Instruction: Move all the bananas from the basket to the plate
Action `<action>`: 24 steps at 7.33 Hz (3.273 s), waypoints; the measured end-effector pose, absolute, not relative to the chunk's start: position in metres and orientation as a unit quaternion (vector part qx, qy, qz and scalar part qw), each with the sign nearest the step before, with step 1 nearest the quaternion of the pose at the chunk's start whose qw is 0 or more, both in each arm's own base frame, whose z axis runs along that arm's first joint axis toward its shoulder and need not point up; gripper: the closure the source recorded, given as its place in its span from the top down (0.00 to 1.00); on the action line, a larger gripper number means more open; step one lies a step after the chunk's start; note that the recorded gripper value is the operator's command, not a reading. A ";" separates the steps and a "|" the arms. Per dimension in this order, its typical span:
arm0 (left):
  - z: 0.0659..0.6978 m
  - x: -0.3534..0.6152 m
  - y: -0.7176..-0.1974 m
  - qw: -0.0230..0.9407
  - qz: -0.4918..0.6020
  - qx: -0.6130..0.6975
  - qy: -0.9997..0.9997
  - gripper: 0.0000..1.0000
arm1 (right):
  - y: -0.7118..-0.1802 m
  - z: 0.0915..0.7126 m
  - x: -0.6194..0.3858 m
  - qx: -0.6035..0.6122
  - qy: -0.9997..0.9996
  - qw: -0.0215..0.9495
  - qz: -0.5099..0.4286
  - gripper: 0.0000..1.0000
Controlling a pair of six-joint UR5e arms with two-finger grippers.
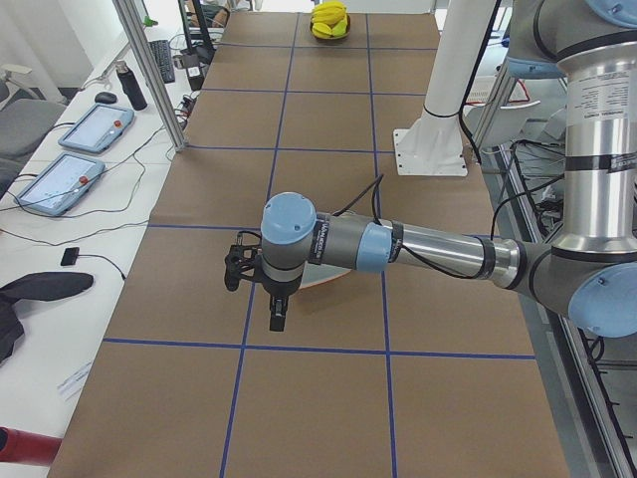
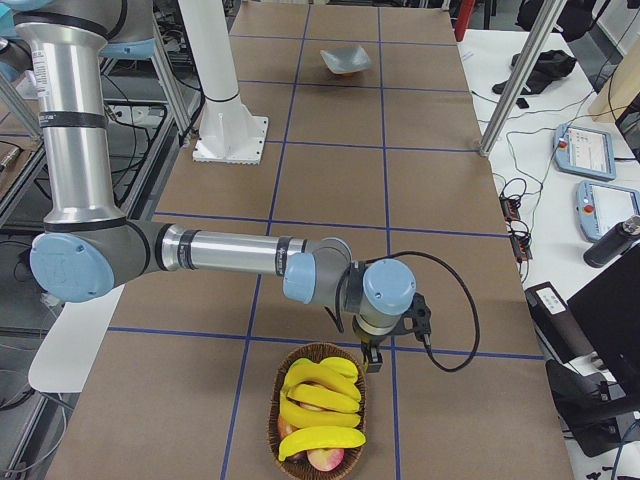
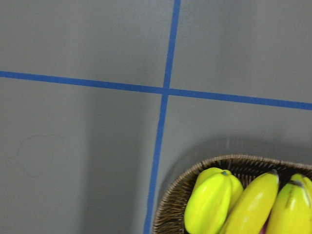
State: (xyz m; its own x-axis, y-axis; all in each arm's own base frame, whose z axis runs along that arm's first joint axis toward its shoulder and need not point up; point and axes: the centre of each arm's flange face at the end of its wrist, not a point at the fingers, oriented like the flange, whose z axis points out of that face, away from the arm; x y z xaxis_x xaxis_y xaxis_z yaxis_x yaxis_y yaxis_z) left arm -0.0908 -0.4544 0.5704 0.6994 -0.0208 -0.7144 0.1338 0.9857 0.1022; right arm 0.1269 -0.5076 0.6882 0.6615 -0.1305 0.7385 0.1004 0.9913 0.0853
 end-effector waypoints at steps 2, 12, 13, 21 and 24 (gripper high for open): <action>0.570 -0.091 -0.454 0.919 -0.042 0.073 0.385 0.99 | -0.515 0.721 0.149 0.006 -0.402 0.913 -0.068 0.97; 0.567 -0.091 -0.457 0.919 -0.040 0.077 0.384 0.99 | -0.401 0.868 0.186 -0.014 -0.441 0.896 -0.060 0.96; 0.566 -0.091 -0.458 0.919 -0.039 0.078 0.384 0.99 | -0.396 0.872 0.183 -0.012 -0.447 0.892 -0.059 0.96; 0.557 -0.092 -0.458 0.919 -0.038 0.086 0.383 0.99 | -0.385 0.888 0.177 -0.008 -0.470 0.880 -0.067 0.76; 0.556 -0.092 -0.458 0.919 -0.038 0.087 0.383 0.99 | -0.385 0.888 0.179 -0.006 -0.470 0.880 -0.067 0.18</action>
